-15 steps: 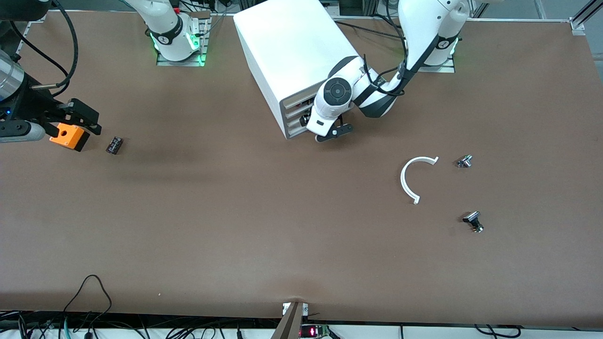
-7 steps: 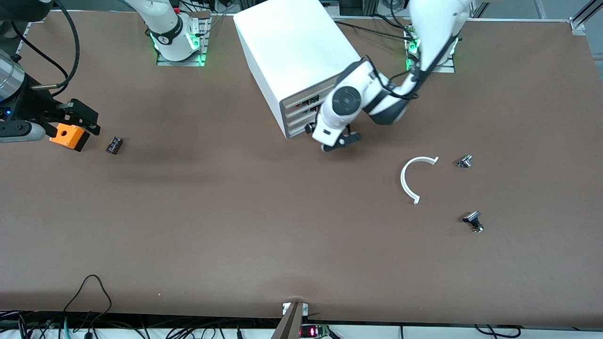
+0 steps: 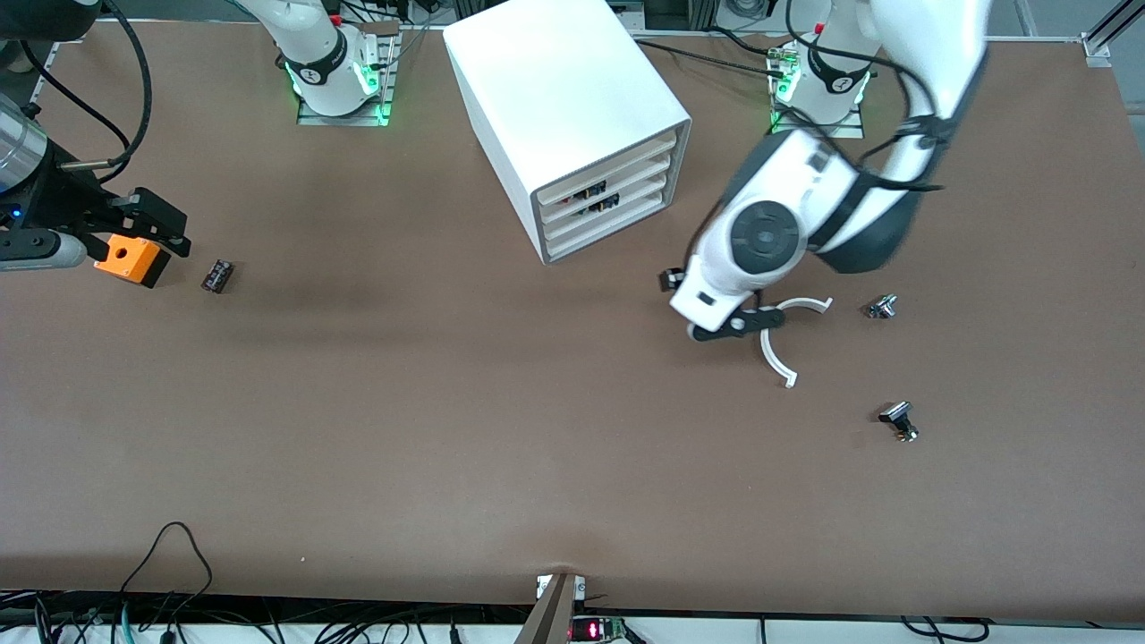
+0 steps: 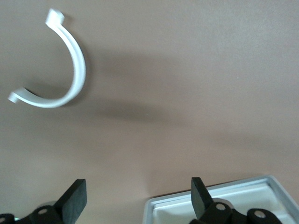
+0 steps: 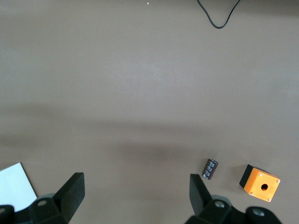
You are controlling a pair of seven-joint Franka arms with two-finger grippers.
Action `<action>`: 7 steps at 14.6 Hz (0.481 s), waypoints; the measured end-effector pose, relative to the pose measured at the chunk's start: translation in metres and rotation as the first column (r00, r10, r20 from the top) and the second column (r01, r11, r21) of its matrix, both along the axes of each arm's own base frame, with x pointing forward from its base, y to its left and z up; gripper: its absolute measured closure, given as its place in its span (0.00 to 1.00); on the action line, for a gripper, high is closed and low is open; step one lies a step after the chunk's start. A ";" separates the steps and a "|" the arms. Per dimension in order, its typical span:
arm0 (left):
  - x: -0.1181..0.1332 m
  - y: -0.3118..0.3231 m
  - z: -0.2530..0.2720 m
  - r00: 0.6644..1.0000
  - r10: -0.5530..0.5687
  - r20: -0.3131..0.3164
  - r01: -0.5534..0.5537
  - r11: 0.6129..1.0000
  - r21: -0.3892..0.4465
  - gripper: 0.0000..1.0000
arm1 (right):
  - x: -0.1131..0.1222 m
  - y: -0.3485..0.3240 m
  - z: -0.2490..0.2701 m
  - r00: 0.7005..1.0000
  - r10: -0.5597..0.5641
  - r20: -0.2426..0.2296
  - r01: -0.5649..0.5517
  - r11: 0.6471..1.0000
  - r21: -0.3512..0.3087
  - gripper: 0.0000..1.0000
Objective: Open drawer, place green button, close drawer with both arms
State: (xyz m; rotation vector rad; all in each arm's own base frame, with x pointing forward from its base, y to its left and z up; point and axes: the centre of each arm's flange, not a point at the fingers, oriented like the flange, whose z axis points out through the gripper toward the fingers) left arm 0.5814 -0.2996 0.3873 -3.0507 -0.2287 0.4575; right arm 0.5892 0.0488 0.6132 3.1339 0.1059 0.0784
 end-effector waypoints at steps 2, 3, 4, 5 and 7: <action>0.011 0.021 0.017 0.995 -0.100 -0.001 0.100 0.995 -0.019 0.01 | 0.000 0.000 0.000 1.000 0.000 0.000 0.000 1.000 0.000 0.00; 0.016 0.030 0.026 0.989 -0.147 0.018 0.147 0.989 -0.008 0.01 | 0.000 0.000 0.000 1.000 0.000 0.001 0.000 1.000 0.000 0.00; 0.019 0.040 0.037 0.981 -0.189 0.036 0.189 0.982 0.004 0.01 | 0.000 0.000 0.000 1.000 0.000 0.001 0.000 1.000 0.000 0.00; 0.020 0.049 0.051 0.973 -0.224 0.052 0.224 0.975 0.007 0.01 | 0.000 0.000 0.000 1.000 0.000 0.001 0.000 1.000 0.000 0.00; 0.023 0.073 0.080 0.956 -0.278 0.090 0.279 0.960 0.004 0.01 | 0.000 0.000 0.000 1.000 0.000 0.001 0.000 1.000 0.000 0.00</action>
